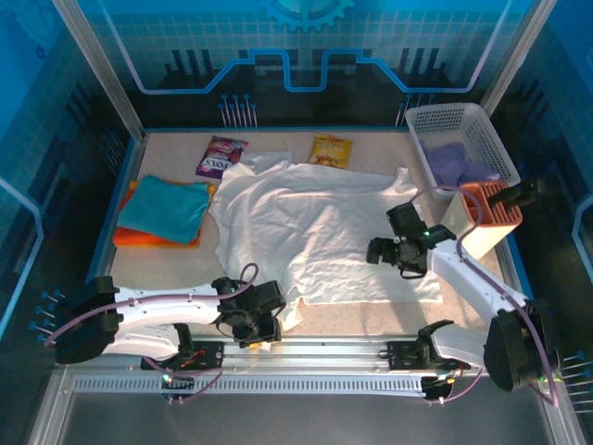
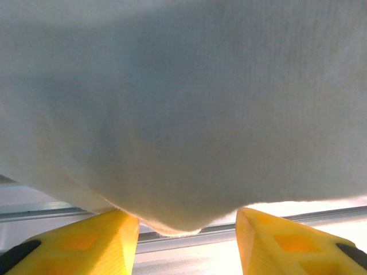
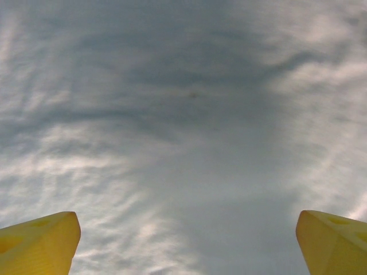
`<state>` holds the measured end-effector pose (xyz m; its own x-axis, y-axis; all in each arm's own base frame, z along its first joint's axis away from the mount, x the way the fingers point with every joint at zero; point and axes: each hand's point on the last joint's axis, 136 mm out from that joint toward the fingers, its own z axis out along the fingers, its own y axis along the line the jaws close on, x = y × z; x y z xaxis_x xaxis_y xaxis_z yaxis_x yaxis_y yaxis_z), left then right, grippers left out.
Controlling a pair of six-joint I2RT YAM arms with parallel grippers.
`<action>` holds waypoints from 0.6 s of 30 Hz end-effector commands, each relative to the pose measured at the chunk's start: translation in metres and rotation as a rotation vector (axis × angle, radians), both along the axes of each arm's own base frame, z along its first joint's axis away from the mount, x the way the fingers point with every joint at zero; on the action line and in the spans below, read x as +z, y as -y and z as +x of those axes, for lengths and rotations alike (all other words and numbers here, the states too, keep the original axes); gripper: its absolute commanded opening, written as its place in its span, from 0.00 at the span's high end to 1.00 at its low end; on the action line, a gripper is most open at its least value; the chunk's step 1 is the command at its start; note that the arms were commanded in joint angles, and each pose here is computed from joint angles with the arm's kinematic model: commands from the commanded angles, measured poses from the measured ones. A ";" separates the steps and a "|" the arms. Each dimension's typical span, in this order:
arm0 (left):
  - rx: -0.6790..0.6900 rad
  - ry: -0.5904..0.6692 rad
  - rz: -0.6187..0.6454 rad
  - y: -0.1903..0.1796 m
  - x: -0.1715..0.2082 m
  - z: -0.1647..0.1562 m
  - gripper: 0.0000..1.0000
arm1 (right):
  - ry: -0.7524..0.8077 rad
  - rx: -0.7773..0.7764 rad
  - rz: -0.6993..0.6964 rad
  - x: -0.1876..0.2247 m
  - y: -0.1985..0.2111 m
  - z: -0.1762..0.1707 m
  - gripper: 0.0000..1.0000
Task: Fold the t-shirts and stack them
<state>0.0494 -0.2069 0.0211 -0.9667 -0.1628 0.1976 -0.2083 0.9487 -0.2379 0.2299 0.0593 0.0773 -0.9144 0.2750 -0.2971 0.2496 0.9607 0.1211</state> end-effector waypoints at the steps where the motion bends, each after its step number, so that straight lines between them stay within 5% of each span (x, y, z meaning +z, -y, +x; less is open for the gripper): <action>1: 0.013 0.006 0.033 -0.003 -0.002 0.002 0.54 | -0.052 -0.154 0.021 -0.009 0.025 -0.027 0.05; 8: -0.012 -0.005 0.104 -0.015 -0.008 -0.001 0.69 | -0.148 -0.430 0.058 -0.027 0.065 -0.058 0.12; 18: -0.075 0.018 0.163 -0.038 0.016 0.006 0.95 | -0.239 -0.586 0.110 -0.053 0.070 -0.079 0.18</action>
<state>0.0548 -0.1820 0.0250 -0.9738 -0.1459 0.1745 -0.1680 0.9786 -0.1193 0.1642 -0.0128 0.0365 -0.6873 0.7174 -0.1136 0.7110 0.6965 0.0967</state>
